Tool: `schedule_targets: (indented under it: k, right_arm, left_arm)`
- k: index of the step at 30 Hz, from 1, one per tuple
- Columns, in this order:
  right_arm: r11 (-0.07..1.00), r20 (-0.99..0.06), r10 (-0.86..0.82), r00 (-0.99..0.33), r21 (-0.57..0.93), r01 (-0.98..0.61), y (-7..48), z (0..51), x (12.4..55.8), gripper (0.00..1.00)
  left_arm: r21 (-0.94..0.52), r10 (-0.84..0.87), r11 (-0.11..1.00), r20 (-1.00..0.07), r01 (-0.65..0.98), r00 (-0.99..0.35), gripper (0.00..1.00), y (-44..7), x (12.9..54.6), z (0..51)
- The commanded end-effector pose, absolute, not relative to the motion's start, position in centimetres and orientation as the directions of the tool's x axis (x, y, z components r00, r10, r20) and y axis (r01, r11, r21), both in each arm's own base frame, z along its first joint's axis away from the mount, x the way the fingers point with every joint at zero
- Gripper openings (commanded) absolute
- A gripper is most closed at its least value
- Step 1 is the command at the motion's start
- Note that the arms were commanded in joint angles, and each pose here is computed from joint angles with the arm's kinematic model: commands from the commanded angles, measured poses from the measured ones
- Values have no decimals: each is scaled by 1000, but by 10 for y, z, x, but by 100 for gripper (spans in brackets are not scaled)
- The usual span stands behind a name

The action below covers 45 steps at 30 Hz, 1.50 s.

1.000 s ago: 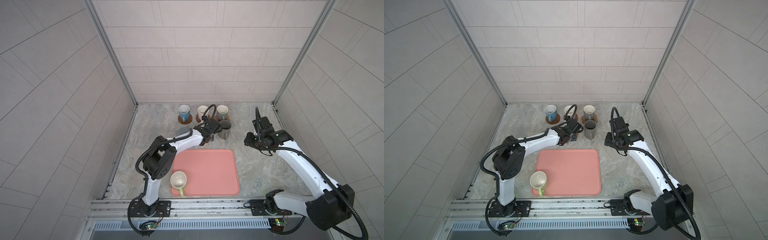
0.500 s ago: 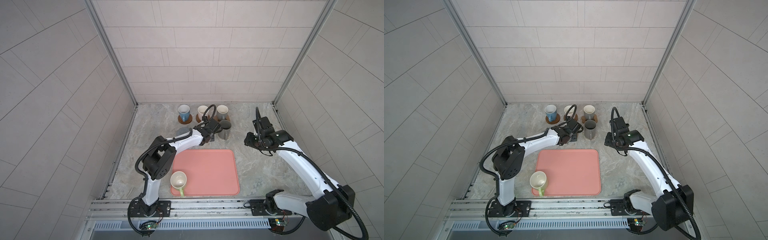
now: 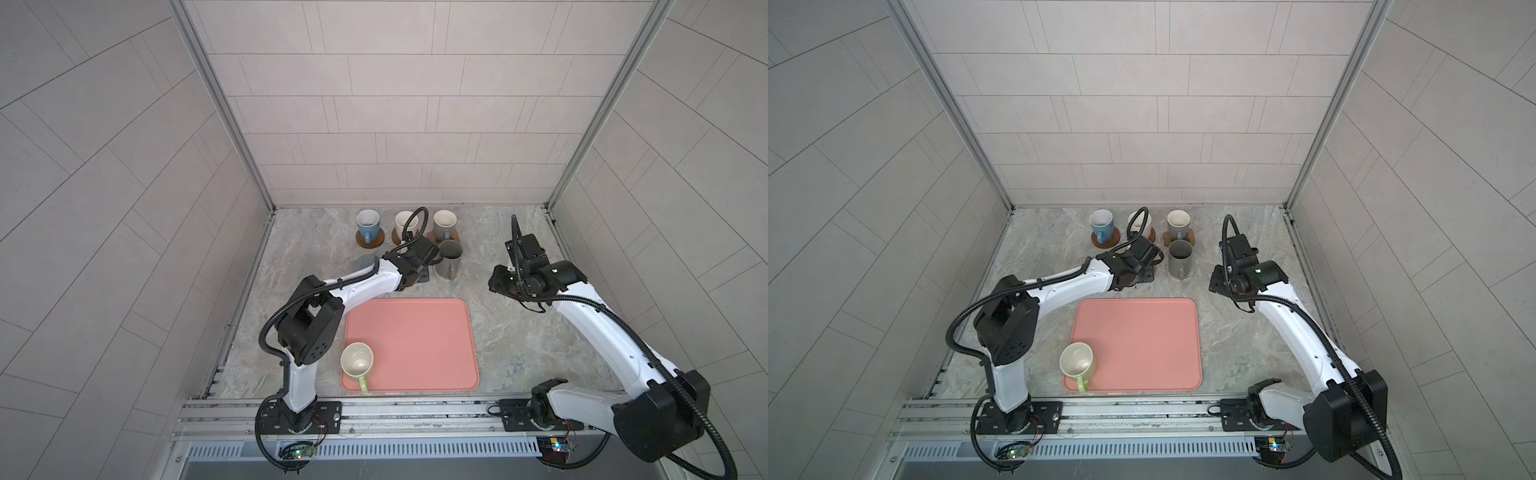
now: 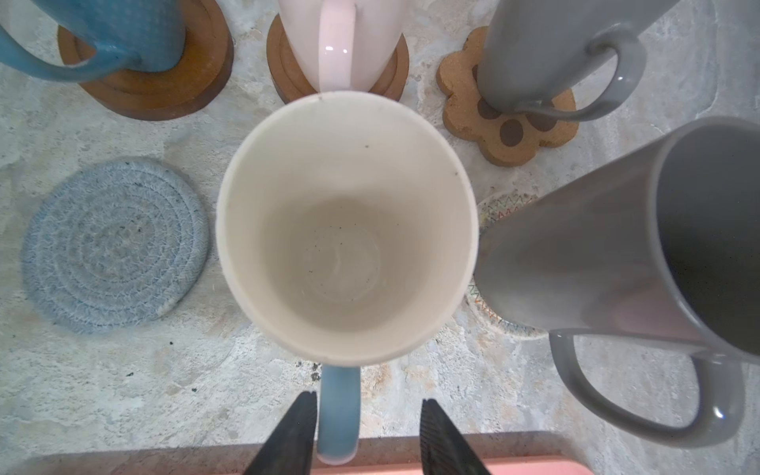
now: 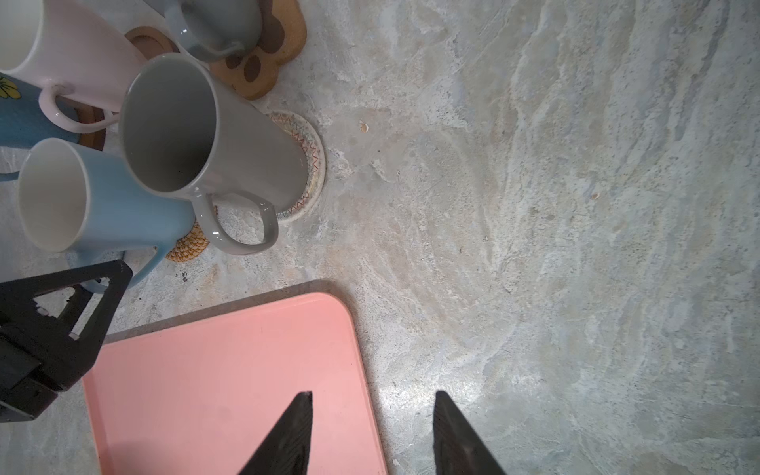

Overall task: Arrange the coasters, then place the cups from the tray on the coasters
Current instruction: 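Lower the white mug onto the round rattan coaster and open left gripper, then raise left gripper and move it back over the pale green mug on the tray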

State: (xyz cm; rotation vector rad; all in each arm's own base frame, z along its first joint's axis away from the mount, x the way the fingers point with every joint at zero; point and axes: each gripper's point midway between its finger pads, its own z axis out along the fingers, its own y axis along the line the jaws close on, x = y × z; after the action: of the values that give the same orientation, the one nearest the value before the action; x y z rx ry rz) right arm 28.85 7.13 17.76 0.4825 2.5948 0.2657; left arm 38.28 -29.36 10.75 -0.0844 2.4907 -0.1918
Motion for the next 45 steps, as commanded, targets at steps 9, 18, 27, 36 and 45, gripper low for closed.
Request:
schedule_targets:
  k: [9,18,27,36,45]
  right_arm:
    - [913,-435,397,-808,275,301,67,182,282,50]
    - [912,-433,399,-808,278,302,68,181,283,50]
    - [911,-428,399,-811,284,298,70,179,285,50]
    - [907,-421,407,-811,295,302,72,174,285,50]
    - [902,-411,413,-813,305,305,74,170,287,50]
  left_arm:
    - [-207,-154,978,-626,-28,-765,54,-284,378,143]
    - [-199,-159,979,-648,-35,-745,54,-260,360,172]
    - [-203,-180,977,-659,-57,-730,54,-225,329,194]
    - [-171,-178,982,-656,-85,-733,54,-180,289,204]
    - [-176,-209,977,-642,-124,-737,54,-151,260,211]
